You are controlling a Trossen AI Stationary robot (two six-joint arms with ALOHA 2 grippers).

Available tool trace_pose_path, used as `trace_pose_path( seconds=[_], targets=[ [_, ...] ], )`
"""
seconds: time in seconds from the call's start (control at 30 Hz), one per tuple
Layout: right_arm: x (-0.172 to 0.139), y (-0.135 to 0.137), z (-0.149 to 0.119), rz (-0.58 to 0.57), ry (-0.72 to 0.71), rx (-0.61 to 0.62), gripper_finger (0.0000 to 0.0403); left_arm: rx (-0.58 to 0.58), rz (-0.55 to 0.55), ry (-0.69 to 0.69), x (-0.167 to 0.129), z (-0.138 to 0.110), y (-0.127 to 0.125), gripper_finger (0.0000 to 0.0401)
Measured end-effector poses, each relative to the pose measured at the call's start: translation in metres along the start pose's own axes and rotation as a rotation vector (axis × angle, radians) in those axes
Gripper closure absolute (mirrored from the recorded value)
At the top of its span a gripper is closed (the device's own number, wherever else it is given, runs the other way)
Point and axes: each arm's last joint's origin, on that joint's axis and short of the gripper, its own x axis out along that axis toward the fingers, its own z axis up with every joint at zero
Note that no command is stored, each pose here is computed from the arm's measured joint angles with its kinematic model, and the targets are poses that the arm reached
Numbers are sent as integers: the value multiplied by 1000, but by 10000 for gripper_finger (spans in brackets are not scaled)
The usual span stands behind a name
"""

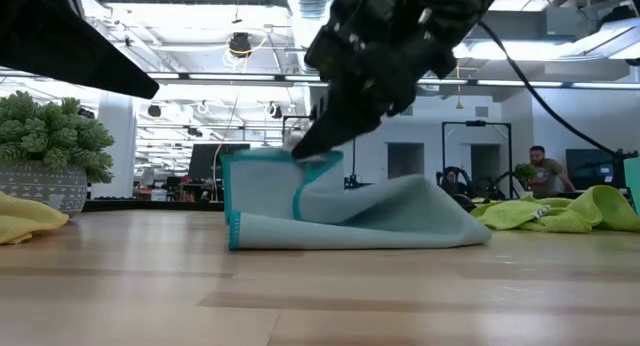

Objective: Fold microfiber towels
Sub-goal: Fold the blue microfiber cloth

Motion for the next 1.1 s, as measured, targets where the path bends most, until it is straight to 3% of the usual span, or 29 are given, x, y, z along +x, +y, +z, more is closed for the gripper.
trace_pose_path(
  seconds=[0.27,0.5,0.77,0.93,1.1],
  targets=[
    [15,-25,-23,-37,60,66,383,3,0,0,0,0,0,397],
    [28,-28,-37,-29,107,75,374,4,0,1,0,0,0,397],
    [22,-29,-24,-41,57,72,316,4,-1,1,0,0,0,397],
    [-4,-27,-3,-76,34,65,268,0,-2,1,0,-1,0,397],
    [-30,-11,14,-132,34,93,257,-7,-14,7,0,0,-2,397]
  ],
)
